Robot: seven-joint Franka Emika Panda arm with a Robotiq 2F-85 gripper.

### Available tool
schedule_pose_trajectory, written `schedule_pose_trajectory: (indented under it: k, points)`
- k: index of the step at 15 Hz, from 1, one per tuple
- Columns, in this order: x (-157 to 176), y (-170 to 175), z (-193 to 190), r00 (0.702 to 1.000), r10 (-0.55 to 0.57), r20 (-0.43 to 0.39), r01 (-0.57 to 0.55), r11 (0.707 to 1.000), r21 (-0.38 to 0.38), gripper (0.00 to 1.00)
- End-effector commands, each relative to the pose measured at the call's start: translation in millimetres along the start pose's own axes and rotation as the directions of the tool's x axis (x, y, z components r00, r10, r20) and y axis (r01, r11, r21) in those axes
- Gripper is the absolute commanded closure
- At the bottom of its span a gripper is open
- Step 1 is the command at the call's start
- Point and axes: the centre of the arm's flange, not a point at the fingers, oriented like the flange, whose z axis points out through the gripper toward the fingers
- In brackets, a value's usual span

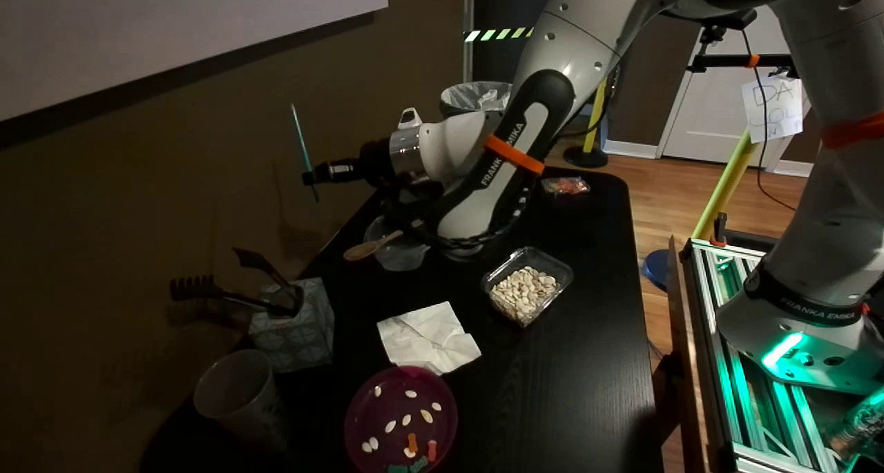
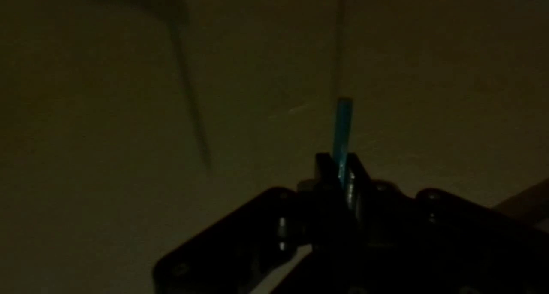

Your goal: Put the blue pencil inside the grey box

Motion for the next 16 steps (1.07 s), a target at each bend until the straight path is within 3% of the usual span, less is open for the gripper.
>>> schedule_pose_trajectory:
  k: [1, 3, 4, 5, 6, 10, 14, 16]
  points:
    - [-15, -4, 35, 0.996, 0.008, -0.093, -0.013, 0.999, -0.052, 0.98]
    - [-25, -12, 43, 0.995, 0.018, -0.094, -0.022, 0.999, -0.048, 0.98]
    - [-8, -4, 22, 0.998, 0.015, -0.055, -0.018, 0.999, -0.042, 0.91]
    - [-15, -9, 27, 0.998, 0.018, -0.053, -0.020, 0.999, -0.039, 0.91]
    - [-21, -12, 30, 0.998, 0.019, -0.053, -0.021, 0.999, -0.035, 0.98]
    - [-35, -21, 37, 0.982, -0.032, -0.188, 0.043, 0.998, 0.053, 0.98]
    - [-51, -35, 46, 0.969, -0.069, -0.235, 0.096, 0.990, 0.105, 0.98]
    - [-53, -53, 50, 0.952, -0.148, -0.267, 0.190, 0.972, 0.137, 0.98]
